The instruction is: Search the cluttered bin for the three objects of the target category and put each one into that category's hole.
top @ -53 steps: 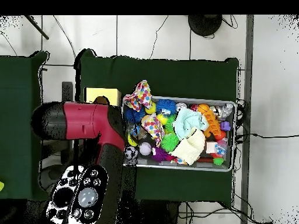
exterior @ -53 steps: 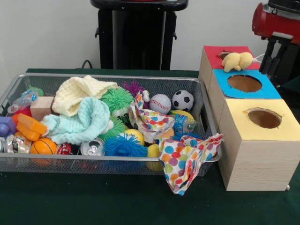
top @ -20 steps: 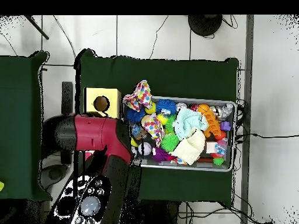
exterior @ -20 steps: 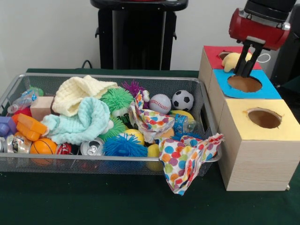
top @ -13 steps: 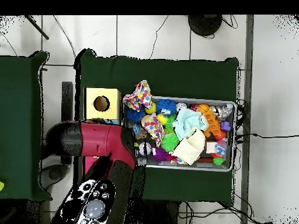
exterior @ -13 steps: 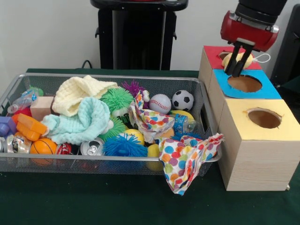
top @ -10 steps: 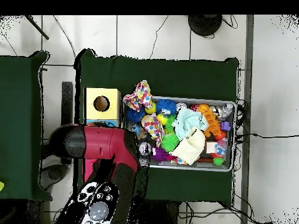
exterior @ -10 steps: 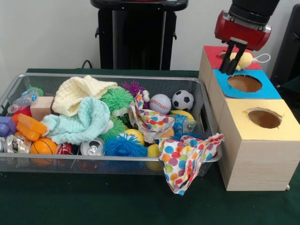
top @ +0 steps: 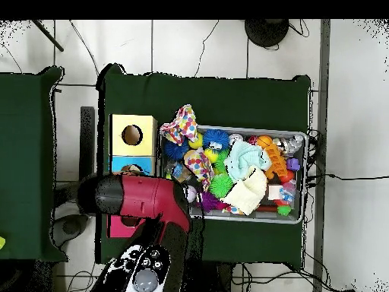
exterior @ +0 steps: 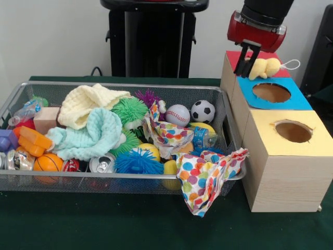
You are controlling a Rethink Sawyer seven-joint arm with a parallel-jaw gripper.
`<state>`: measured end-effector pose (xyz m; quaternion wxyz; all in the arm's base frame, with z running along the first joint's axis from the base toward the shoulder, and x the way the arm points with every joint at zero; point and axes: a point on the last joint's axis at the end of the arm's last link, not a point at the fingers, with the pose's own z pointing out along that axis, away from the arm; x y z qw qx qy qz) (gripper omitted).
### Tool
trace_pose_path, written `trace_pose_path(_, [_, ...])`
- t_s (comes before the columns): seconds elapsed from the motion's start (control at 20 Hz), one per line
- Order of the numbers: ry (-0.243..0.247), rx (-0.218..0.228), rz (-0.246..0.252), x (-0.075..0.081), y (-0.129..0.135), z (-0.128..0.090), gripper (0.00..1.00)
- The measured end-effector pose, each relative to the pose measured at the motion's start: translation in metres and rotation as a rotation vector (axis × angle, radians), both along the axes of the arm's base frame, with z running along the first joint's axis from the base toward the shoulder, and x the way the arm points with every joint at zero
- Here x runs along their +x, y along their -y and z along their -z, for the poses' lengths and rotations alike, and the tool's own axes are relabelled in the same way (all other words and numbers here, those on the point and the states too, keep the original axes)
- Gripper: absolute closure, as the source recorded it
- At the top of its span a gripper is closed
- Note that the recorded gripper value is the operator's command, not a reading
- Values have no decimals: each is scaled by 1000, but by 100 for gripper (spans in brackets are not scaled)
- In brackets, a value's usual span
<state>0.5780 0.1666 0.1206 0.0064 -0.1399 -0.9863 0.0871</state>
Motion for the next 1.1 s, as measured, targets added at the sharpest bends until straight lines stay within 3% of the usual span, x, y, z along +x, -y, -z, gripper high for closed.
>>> trace_pose_path(0.4, [-36, 64, -10, -21, -28, 11, 100])
trace_pose_path(1.1, [-38, 113, -52, -30, -69, 18, 100])
